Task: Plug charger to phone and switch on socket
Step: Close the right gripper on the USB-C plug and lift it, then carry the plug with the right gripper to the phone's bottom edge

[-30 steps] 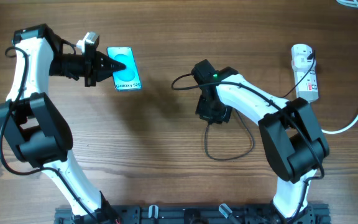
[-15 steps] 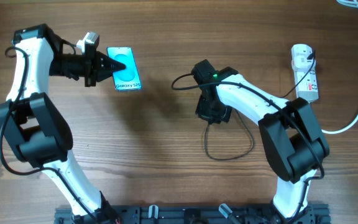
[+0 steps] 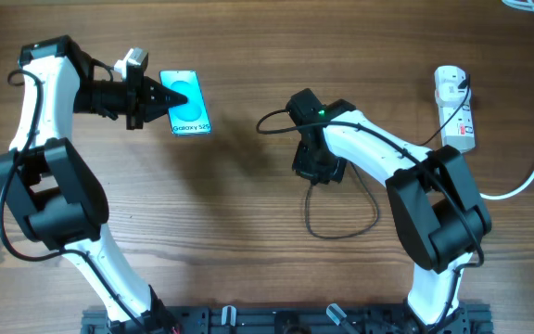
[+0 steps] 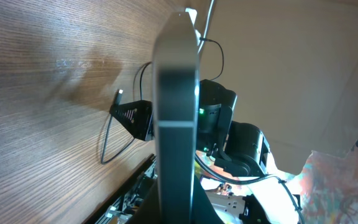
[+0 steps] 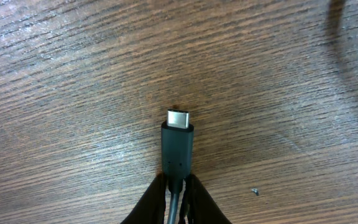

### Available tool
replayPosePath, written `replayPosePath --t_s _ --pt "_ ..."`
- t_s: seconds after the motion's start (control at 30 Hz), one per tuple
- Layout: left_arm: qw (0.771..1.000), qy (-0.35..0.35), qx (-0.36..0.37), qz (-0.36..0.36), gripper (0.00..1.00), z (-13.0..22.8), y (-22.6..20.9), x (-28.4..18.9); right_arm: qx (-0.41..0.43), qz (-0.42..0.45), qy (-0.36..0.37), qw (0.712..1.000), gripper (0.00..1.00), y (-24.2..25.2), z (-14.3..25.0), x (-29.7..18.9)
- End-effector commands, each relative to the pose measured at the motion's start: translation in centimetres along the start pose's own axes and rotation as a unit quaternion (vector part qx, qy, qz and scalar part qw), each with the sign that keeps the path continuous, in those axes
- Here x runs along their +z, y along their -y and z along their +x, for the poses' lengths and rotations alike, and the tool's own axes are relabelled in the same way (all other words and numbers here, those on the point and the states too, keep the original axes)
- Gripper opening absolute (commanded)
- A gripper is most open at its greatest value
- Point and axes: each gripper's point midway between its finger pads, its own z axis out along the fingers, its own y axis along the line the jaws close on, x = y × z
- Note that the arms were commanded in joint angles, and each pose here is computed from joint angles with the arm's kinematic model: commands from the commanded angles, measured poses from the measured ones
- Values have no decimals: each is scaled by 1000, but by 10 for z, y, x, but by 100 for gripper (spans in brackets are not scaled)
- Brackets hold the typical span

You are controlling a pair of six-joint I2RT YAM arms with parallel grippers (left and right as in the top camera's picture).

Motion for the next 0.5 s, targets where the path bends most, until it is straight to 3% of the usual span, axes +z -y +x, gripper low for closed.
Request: replayPosePath --t_s 0.0,0.47 --pt "1000 8 24 10 4 3 14 -4 9 20 1 1000 13 8 -3 8" --pt "1000 8 25 10 4 3 14 -4 -18 2 -7 1000 4 0 -2 6"
